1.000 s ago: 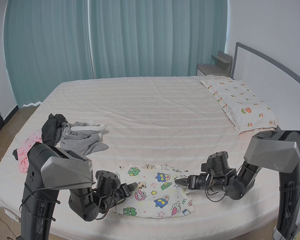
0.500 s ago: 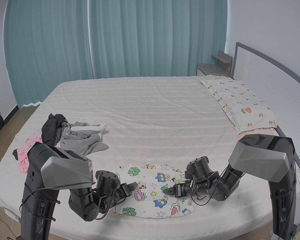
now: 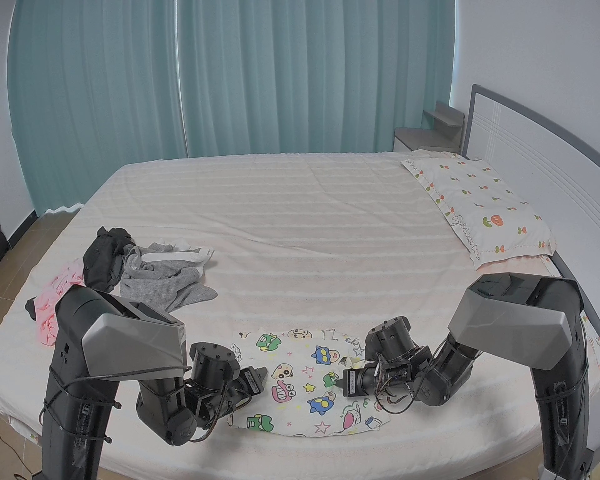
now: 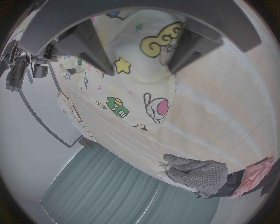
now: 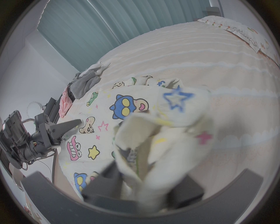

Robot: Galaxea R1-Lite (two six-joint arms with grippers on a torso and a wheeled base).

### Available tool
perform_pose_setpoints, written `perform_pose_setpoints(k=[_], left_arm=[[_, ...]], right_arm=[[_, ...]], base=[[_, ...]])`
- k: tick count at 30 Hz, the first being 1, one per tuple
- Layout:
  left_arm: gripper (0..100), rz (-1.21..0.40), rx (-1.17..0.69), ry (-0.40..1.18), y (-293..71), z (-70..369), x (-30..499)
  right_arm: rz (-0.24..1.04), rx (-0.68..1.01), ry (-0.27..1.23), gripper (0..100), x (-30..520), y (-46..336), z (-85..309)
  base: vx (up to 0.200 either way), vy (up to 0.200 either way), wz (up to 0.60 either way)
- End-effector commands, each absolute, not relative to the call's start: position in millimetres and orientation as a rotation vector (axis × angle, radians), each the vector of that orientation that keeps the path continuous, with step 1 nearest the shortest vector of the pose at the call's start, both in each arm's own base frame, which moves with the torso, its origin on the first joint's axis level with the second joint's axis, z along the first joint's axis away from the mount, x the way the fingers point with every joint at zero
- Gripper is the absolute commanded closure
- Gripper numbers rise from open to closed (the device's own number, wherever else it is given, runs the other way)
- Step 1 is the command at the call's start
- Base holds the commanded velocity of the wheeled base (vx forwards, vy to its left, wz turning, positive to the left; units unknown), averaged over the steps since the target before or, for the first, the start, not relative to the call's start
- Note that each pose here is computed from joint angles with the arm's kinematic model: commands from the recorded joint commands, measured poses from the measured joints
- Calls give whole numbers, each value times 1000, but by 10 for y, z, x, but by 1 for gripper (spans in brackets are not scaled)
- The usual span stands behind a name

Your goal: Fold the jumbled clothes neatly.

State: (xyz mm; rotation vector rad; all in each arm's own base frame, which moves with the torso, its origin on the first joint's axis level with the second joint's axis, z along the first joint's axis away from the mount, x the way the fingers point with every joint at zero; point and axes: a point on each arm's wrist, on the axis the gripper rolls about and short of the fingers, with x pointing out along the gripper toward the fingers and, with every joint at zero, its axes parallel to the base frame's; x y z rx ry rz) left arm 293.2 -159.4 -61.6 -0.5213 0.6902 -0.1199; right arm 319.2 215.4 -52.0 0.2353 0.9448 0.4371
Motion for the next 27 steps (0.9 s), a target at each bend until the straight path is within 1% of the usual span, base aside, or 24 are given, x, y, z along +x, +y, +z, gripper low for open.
perform_pose_setpoints(k=[1, 7, 15, 27], left_arm=[[100, -126, -520, 689, -1609, -603, 2922], [100, -131, -515, 695, -1615, -576, 2872], [100, -155, -531, 653, -1622, -353, 2835], [100, -183, -549, 652, -1718, -295, 2764]], right_arm=[[435, 248, 943, 100, 3184, 2148, -500], [397, 396, 920, 100, 3170, 2113, -253], [393, 415, 912, 100, 3098, 2026, -158], [403, 428, 901, 100, 3069, 2009, -90]], base=[[0, 0, 0], [0, 0, 0], [0, 0, 0], [0, 0, 0]])
